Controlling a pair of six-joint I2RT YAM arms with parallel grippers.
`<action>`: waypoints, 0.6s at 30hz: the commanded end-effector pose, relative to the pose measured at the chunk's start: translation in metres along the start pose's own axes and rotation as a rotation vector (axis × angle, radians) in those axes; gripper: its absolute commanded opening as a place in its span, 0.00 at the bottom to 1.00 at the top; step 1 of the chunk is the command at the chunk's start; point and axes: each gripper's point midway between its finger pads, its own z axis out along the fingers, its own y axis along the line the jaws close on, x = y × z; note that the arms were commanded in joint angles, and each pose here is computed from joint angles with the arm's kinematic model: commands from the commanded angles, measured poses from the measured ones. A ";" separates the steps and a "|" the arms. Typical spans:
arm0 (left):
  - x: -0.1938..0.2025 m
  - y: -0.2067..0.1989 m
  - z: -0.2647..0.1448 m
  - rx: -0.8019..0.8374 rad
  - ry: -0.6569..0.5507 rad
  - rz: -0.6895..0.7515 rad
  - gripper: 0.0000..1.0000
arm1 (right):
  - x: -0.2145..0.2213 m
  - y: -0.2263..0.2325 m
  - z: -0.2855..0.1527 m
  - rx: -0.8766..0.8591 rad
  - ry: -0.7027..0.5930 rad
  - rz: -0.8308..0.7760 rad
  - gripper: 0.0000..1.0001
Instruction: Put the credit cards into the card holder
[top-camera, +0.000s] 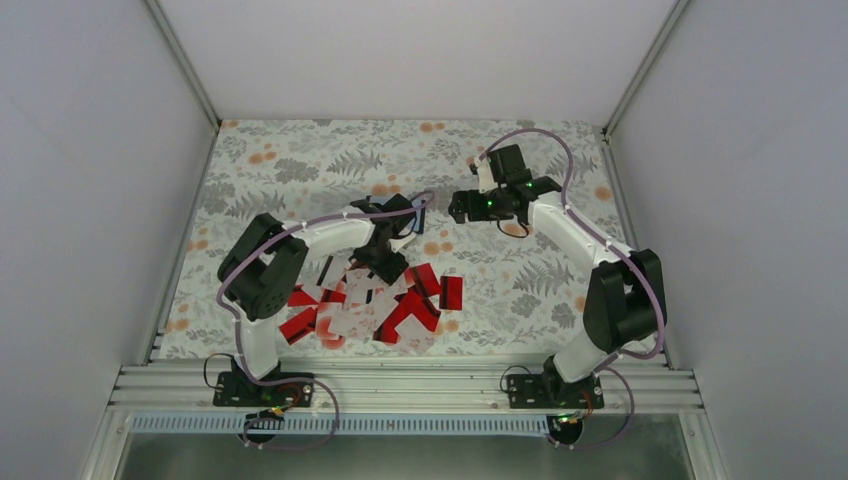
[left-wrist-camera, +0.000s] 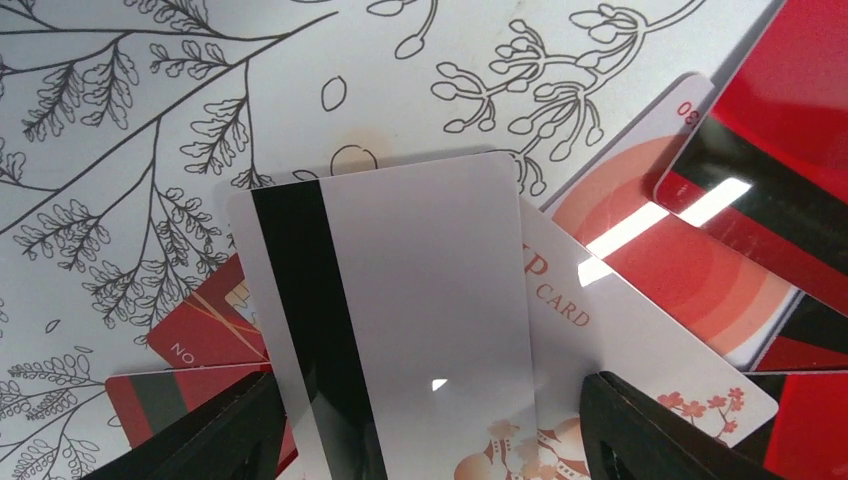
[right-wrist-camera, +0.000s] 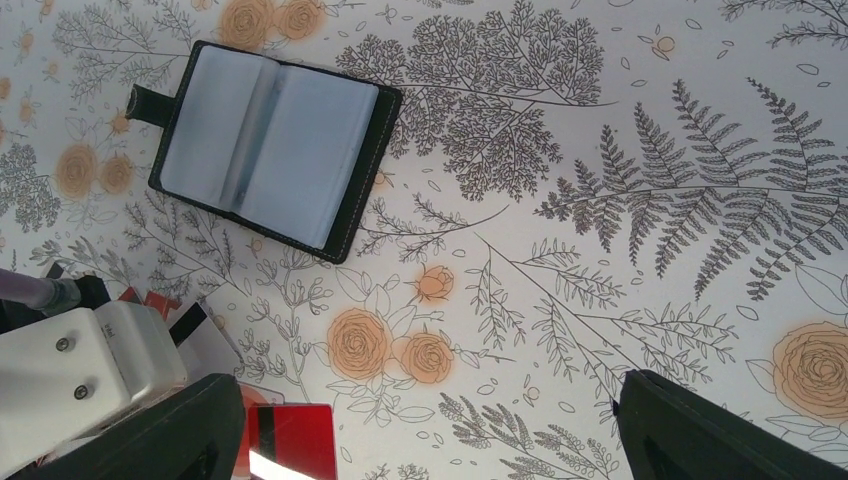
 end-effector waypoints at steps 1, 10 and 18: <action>0.007 0.006 0.011 -0.040 0.036 -0.017 0.73 | -0.009 -0.001 -0.006 -0.006 -0.034 -0.040 0.94; 0.017 0.017 0.018 -0.106 0.075 -0.035 0.76 | -0.019 0.005 -0.001 -0.040 -0.030 -0.049 0.94; 0.029 0.021 0.028 -0.127 0.114 -0.036 0.53 | -0.015 0.005 0.006 -0.057 -0.013 -0.037 0.93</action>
